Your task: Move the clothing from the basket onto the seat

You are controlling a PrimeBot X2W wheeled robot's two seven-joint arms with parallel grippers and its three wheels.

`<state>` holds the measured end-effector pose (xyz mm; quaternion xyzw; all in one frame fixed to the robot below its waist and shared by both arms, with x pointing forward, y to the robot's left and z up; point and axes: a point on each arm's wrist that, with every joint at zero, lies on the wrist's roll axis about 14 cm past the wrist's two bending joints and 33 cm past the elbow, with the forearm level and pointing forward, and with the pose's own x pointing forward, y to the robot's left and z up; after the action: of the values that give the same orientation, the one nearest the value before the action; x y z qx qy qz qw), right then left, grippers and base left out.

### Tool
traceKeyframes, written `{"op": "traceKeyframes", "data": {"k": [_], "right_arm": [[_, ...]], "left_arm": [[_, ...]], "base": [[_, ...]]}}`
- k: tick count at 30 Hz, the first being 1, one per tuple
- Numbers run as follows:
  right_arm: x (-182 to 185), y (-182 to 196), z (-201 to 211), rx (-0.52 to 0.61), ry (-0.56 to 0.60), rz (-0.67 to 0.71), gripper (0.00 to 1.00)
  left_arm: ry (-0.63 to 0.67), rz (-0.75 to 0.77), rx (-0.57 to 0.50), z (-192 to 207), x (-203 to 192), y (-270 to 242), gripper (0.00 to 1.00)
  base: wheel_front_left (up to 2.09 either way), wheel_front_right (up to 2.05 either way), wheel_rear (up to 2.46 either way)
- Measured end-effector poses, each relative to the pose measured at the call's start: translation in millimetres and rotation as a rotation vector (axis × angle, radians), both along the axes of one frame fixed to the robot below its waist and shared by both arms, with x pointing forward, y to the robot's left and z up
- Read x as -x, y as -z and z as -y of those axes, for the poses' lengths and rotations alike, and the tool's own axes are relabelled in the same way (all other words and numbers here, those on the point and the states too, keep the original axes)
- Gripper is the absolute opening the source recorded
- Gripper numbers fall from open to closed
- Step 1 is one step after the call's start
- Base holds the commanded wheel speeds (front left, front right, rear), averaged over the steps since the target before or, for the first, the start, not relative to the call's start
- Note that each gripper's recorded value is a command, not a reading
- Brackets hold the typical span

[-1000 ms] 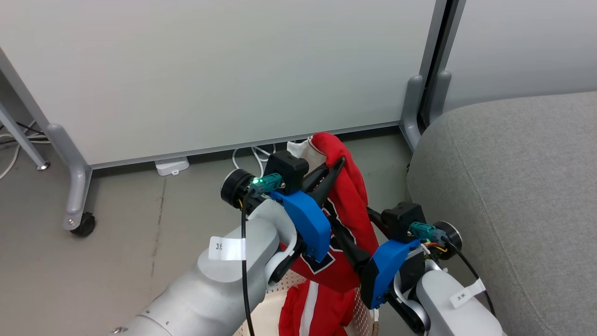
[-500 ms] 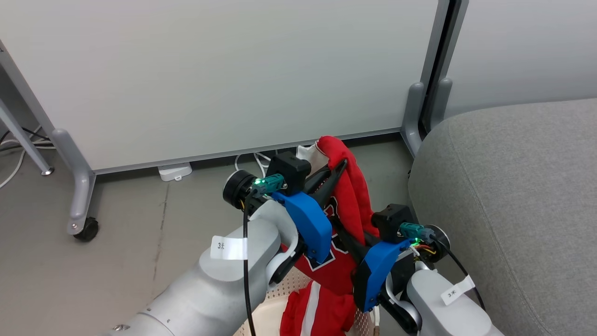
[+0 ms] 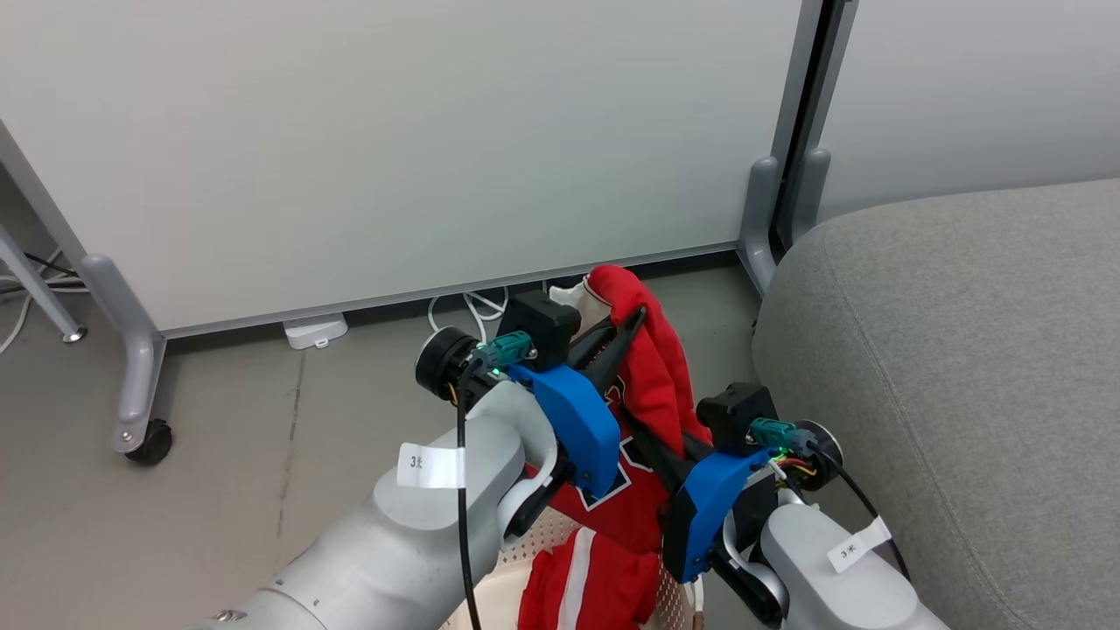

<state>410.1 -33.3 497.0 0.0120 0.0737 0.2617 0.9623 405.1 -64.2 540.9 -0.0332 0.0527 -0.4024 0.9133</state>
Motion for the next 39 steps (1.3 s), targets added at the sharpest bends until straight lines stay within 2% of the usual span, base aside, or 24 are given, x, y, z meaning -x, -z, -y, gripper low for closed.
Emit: {"op": "traceKeyframes", "data": {"k": [5, 6, 7, 18, 34, 39], "right_arm": [[-2.2, -1.1, 1.0, 0.003, 0.001, 0.006, 0.0], [-2.3, -0.2, 1.2, 0.004, 0.002, 0.004, 0.0], [-2.4, 0.6, 1.5, 0.004, 0.003, 0.003, 0.0], [-6.9, 1.3, 2.8, -0.007, 0.01, 0.008, 0.0], [-22.5, -12.1, 3.4, -0.027, 0.025, 0.064, 0.0], [-24.9, -17.1, 4.0, -0.033, 0.029, 0.079, 0.0]], "left_arm": [[0.0, -0.007, 0.0, 0.6, -0.5, 1.6, 0.0], [-0.004, -0.009, 0.001, 0.3, -1.3, 1.8, 0.28], [-0.009, -0.009, 0.0, -0.3, -2.1, 1.9, 0.99], [-0.04, 0.008, 0.045, -9.8, -4.1, 0.3, 1.0], [-0.21, 0.04, 0.124, -80.8, 25.6, 27.4, 1.0], [-0.264, 0.025, 0.117, -98.9, 36.6, 41.9, 1.0]], "base": [[0.0, 0.0, 0.0], [0.0, 0.0, 0.0], [0.0, 0.0, 0.0], [0.0, 0.0, 0.0], [0.0, 0.0, 0.0], [0.0, 0.0, 0.0]]}}
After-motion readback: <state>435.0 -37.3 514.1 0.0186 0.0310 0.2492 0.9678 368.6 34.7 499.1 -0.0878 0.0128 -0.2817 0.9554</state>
